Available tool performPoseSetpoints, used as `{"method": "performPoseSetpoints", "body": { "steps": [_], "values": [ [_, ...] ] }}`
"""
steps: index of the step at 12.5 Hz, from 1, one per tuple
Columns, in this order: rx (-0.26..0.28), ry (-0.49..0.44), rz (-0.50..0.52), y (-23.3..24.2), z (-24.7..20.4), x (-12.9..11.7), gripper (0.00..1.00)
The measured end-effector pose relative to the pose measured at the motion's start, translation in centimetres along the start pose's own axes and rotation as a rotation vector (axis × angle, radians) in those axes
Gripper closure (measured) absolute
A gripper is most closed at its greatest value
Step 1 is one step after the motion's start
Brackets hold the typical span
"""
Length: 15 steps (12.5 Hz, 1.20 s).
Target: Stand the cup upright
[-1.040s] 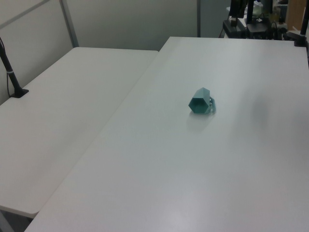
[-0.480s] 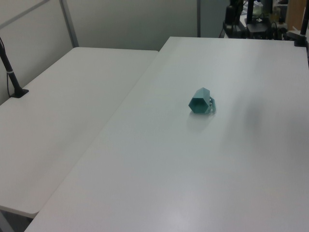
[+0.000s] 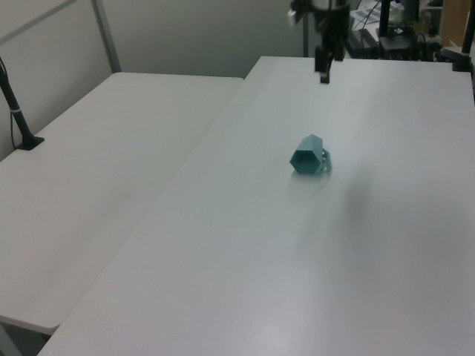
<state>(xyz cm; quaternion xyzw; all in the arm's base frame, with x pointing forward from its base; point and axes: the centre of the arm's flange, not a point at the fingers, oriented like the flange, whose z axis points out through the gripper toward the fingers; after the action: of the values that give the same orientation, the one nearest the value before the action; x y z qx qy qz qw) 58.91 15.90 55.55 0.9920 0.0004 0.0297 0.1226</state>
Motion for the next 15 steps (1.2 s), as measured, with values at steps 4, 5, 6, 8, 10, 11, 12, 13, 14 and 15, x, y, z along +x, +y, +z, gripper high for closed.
{"method": "performPoseSetpoints", "body": {
  "steps": [4, 5, 6, 8, 10, 11, 12, 13, 14, 15],
  "values": [
    [-0.259, 0.085, 0.006, -12.0, 3.7, -0.2, 0.0],
    [-0.333, 0.117, -0.026, -14.7, 4.9, -0.7, 0.0],
    [-0.417, 0.161, -0.062, -17.3, 6.4, -1.2, 0.0],
    [-0.521, 0.223, -0.079, -21.2, 9.5, -1.9, 0.0],
    [-0.604, 0.261, -0.132, -23.0, 11.9, -2.2, 0.0],
    [-0.644, 0.274, -0.156, -23.6, 13.2, -2.3, 0.0],
    [-0.678, 0.278, -0.176, -24.1, 14.7, -2.3, 0.0],
    [-0.707, 0.277, -0.194, -24.4, 16.1, -2.3, 0.0],
    [-0.737, 0.276, -0.211, -24.5, 17.5, -2.4, 0.0],
    [-0.762, 0.273, -0.226, -24.6, 18.7, -2.5, 0.0]
  ]
}}
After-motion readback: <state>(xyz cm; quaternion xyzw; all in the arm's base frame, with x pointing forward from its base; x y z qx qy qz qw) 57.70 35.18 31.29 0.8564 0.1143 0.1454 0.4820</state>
